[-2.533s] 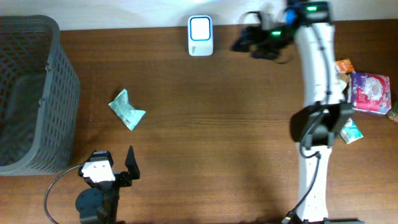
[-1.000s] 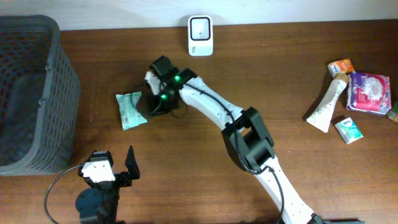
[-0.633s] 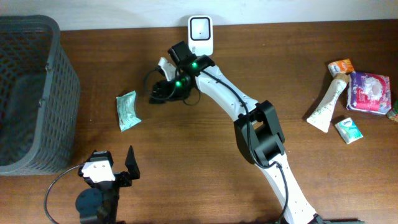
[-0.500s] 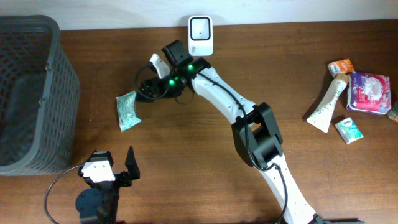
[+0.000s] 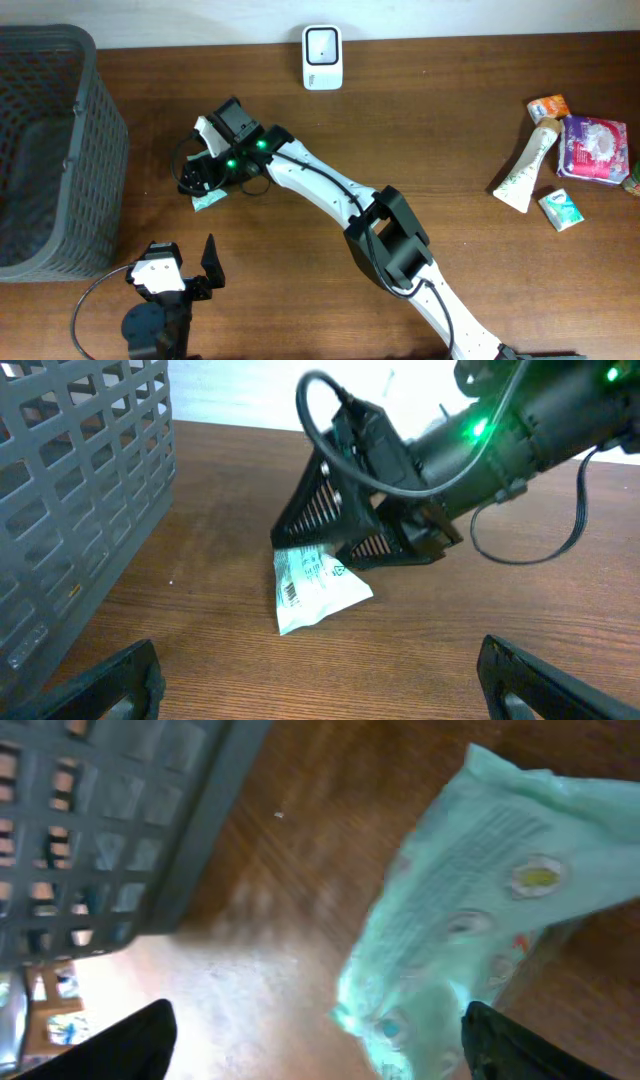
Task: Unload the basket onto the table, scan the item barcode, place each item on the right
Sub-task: 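Lower the right gripper onto the wipes pack and grasp it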
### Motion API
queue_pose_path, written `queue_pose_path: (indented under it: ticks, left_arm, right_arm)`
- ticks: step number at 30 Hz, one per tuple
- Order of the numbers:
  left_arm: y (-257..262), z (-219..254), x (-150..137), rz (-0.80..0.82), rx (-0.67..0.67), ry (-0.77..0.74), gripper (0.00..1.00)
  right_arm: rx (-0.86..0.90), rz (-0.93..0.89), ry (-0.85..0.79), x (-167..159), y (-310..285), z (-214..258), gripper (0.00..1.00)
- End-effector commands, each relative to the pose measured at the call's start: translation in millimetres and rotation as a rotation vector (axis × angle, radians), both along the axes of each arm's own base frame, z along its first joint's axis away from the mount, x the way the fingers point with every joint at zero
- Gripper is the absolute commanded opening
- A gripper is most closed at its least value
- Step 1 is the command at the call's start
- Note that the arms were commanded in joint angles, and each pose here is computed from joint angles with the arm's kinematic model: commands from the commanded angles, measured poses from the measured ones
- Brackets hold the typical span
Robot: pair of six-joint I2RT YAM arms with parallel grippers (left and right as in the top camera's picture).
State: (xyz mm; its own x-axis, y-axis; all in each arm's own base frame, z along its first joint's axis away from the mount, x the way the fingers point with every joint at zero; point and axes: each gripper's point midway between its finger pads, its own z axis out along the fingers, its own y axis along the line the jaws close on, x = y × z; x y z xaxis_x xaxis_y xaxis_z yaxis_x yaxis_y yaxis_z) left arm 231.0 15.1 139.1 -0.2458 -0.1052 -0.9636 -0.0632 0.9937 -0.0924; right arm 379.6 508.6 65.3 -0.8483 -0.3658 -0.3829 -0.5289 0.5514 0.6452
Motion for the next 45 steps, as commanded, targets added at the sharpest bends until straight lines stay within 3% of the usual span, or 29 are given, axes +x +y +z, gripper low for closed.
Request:
queue_pose_path:
  ticks: [1,2,4,6,8,10,11,12,13,19,23,27,33,35,37,43,45]
  left_arm:
    - [1.9,-1.4,-0.5,0.012,-0.008,0.003,0.99]
    - [1.9,-1.4,-0.5,0.012,-0.008,0.003,0.99]
    - [1.9,-1.4,-0.5,0.012,-0.008,0.003,0.99]
    - [1.9,-1.4,-0.5,0.012,-0.008,0.003,0.99]
    - [1.9,-1.4,-0.5,0.012,-0.008,0.003,0.99]
    - [1.9,-1.4,-0.5,0.012,-0.008,0.003,0.99]
    - [1.9,-1.4,-0.5,0.012,-0.008,0.003,0.99]
    - [1.9,-1.4,-0.5,0.012,-0.008,0.003,0.99]
    - [1.9,-1.4,-0.5,0.012,-0.008,0.003,0.99]
    - [1.9,-1.4,-0.5,0.012,-0.008,0.003,0.99]
    - [1.9,-1.4,-0.5,0.012,-0.008,0.003,0.99]
    - [1.9,-1.4,-0.5,0.012,-0.008,0.003,0.99]
    - [1.9,-1.4,-0.5,0.012,-0.008,0.003,0.99]
    - [1.9,-1.4,-0.5,0.012,-0.008,0.003,0.99]
    - [1.9,-1.4,-0.5,0.012,-0.008,0.003,0.99]
    - [1.9,-1.4,-0.5,0.012,-0.008,0.003,0.99]
    - [1.9,-1.4,-0.5,0.012,-0.008,0.003,0.99]
  right_arm:
    - [-0.056,-0.043,0.028,9.0,-10.4,-33.1,0.73]
    - [-0.067,-0.049,0.028,9.6,-11.8,-36.8,0.66]
    - [-0.079,-0.051,0.034,8.8,-12.9,-43.6,0.65]
    - [-0.095,-0.056,0.039,9.1,-14.6,-52.4,0.76]
    - [-0.102,-0.056,0.046,8.0,-15.6,-56.7,0.76]
    - [-0.112,-0.053,0.057,5.6,-16.7,-62.3,0.56]
    - [-0.118,-0.054,0.063,4.6,-17.8,-63.2,0.28]
    - [-0.119,-0.054,0.063,4.6,-18.0,-63.3,0.13]
    - [-0.118,-0.056,0.064,6.0,-19.1,-62.8,0.04]
    - [-0.162,-0.107,0.069,26.8,-54.4,-36.5,0.04]
    - [-0.290,-0.170,0.004,44.8,-102.2,-12.8,0.04]
    - [-0.541,-0.239,-0.102,50.8,-171.4,18.9,0.04]
    - [-1.129,-0.361,-0.256,43.4,-289.2,41.9,0.04]
    - [-1.319,-0.363,-0.272,36.4,-321.9,39.7,0.04]
    - [-1.385,-0.336,-0.253,28.8,-332.6,28.9,0.04]
    - [-1.448,-0.284,-0.204,9.9,-343.6,-18.1,0.04]
    - [-1.450,-0.266,-0.205,5.1,-339.4,-22.1,0.09]
